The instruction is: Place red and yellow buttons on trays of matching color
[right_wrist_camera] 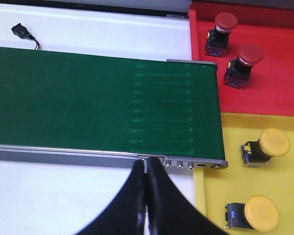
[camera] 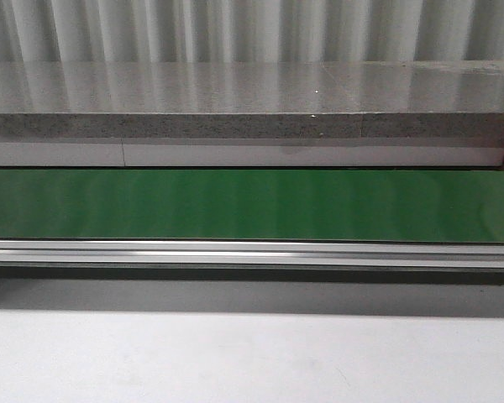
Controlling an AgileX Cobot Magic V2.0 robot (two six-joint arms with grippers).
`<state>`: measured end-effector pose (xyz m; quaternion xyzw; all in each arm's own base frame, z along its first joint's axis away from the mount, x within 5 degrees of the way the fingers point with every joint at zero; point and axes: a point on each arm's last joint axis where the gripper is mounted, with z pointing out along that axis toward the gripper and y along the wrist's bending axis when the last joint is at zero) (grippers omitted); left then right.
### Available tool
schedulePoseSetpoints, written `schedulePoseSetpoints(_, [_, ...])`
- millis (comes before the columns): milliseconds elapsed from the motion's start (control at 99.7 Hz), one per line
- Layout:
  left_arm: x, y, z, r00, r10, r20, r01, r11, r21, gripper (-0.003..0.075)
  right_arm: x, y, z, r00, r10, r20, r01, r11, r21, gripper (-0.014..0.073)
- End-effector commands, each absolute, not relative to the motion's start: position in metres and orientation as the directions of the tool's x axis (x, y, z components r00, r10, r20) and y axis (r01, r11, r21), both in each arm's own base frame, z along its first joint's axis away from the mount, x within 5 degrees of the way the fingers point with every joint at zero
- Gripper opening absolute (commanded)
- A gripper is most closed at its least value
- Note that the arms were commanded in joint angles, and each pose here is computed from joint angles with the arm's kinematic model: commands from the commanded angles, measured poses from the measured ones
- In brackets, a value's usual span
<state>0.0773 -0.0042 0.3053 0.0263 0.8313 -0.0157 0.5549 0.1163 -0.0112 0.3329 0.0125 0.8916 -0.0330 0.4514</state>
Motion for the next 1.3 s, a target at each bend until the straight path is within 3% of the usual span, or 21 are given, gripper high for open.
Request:
schedulePoseSetpoints(0, [0.079,-0.006,0.32,-0.293,0.022,-0.956,0.076,0.997,0.0,0.0227,0.118,-0.012,0.346,-0.525,-0.026,-0.851,0.052,0.997,-0.063,-0.0066])
schedulePoseSetpoints(140, [0.08,-0.006,0.32,-0.289,0.019,-0.957,0.076,0.997,-0.003,0.0589,0.118,-0.012,0.346,-0.525,-0.026,-0.851,0.052,0.997,-0.063,-0.0066])
schedulePoseSetpoints(231, [0.083,-0.006,0.32,-0.3,0.0,-0.954,0.069,0.997,-0.022,0.0687,0.118,-0.012,0.346,-0.525,-0.026,-0.851,0.052,0.997,-0.063,-0.0066])
schedulePoseSetpoints(461, [0.12,0.0,0.336,-0.343,-0.113,-0.932,-0.077,0.993,-0.092,0.0638,0.118,-0.011,0.346,-0.525,-0.026,-0.85,0.052,0.997,-0.063,-0.0066])
schedulePoseSetpoints(722, [0.187,0.024,0.346,-0.387,-0.389,-0.836,-0.334,0.904,-0.266,0.0638,0.118,-0.011,0.346,-0.525,-0.026,-0.85,0.052,0.997,-0.063,-0.0066])
schedulePoseSetpoints(993, [0.247,0.059,0.314,-0.424,-0.54,-0.727,-0.494,0.811,-0.314,0.0638,0.118,-0.011,0.346,-0.525,-0.026,-0.85,0.052,0.997,-0.063,-0.0066])
schedulePoseSetpoints(1294, [0.291,0.084,0.279,-0.451,-0.603,-0.658,-0.565,0.763,-0.313,0.0638,0.118,-0.011,0.346,-0.525,-0.026,-0.85,0.052,0.997,-0.063,-0.0066])
